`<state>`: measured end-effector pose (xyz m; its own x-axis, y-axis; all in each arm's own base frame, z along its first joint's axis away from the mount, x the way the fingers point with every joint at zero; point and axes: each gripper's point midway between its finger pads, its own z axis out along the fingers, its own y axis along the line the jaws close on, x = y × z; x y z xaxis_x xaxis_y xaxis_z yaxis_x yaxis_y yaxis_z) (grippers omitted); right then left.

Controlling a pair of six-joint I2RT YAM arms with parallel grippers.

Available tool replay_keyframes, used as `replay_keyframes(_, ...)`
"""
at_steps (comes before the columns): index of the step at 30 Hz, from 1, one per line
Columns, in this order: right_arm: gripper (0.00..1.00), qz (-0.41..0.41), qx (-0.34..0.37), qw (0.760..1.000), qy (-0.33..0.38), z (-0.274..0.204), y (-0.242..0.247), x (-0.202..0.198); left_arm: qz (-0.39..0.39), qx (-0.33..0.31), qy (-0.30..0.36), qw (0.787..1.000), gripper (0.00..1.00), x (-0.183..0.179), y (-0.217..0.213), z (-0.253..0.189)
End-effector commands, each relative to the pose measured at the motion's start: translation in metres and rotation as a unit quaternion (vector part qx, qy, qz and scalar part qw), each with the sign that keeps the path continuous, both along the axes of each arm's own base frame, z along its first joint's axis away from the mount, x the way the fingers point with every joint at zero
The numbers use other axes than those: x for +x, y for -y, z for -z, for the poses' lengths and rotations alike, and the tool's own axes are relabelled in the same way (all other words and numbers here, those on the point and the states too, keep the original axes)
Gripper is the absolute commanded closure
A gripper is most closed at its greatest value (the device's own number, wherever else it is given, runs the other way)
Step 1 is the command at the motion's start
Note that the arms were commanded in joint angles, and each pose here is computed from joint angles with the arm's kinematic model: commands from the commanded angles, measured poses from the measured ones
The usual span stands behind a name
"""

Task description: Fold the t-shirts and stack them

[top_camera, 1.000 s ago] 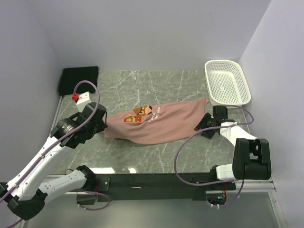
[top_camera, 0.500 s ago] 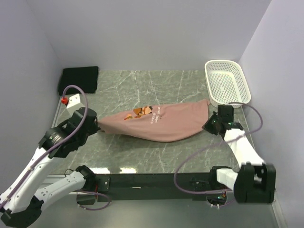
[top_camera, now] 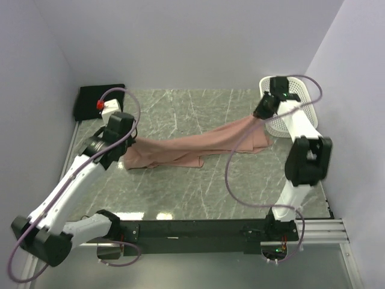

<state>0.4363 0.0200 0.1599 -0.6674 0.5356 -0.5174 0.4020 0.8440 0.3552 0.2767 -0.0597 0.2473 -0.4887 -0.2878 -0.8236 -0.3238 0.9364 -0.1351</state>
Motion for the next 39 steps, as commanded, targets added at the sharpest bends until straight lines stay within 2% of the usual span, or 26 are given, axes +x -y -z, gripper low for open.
replay_keyframes(1,0.66,-0.021,-0.029,0.999,-0.009,0.002,-0.011,0.043,-0.004,-0.004,0.042,0.999,0.99,0.048,-0.005,-0.002)
replay_keyframes(4,0.52,-0.040,-0.029,0.999,0.012,-0.009,-0.023,0.054,-0.010,0.007,0.012,1.000,0.99,0.064,-0.012,0.025)
replay_keyframes(8,0.47,-0.036,-0.007,0.999,0.038,-0.005,-0.030,0.030,-0.008,0.003,0.009,1.000,0.99,0.071,-0.010,0.044)
replay_keyframes(9,0.47,-0.034,-0.001,0.999,0.013,0.019,-0.031,0.011,-0.006,0.000,0.009,1.000,0.99,0.070,-0.011,0.048)
replay_keyframes(10,0.47,-0.030,0.003,0.999,0.033,0.013,-0.031,0.009,-0.006,-0.003,-0.001,1.000,0.99,0.069,-0.013,0.058)
replay_keyframes(11,0.47,-0.026,0.011,1.000,0.015,0.032,-0.032,-0.004,-0.007,-0.005,-0.001,1.000,0.99,0.069,-0.015,0.059)
replay_keyframes(15,0.47,-0.011,0.043,0.999,0.009,0.055,-0.036,-0.020,-0.015,-0.004,-0.002,1.000,0.99,0.068,-0.021,0.066)
replay_keyframes(16,0.47,-0.005,0.048,0.999,0.024,0.052,-0.036,-0.017,-0.017,-0.006,-0.001,1.000,0.99,0.067,-0.023,0.066)
replay_keyframes(22,0.47,0.049,0.087,0.995,0.013,0.079,-0.032,-0.028,-0.025,-0.011,0.009,1.000,0.99,0.064,-0.028,0.063)
replay_keyframes(28,0.48,0.068,0.110,0.992,-0.003,0.099,-0.036,-0.030,-0.027,-0.020,0.010,0.999,0.99,0.064,-0.030,0.061)
replay_keyframes(39,0.48,0.092,0.094,0.991,-0.034,0.117,-0.028,-0.045,-0.022,-0.034,0.009,0.999,0.99,0.065,-0.031,0.062)
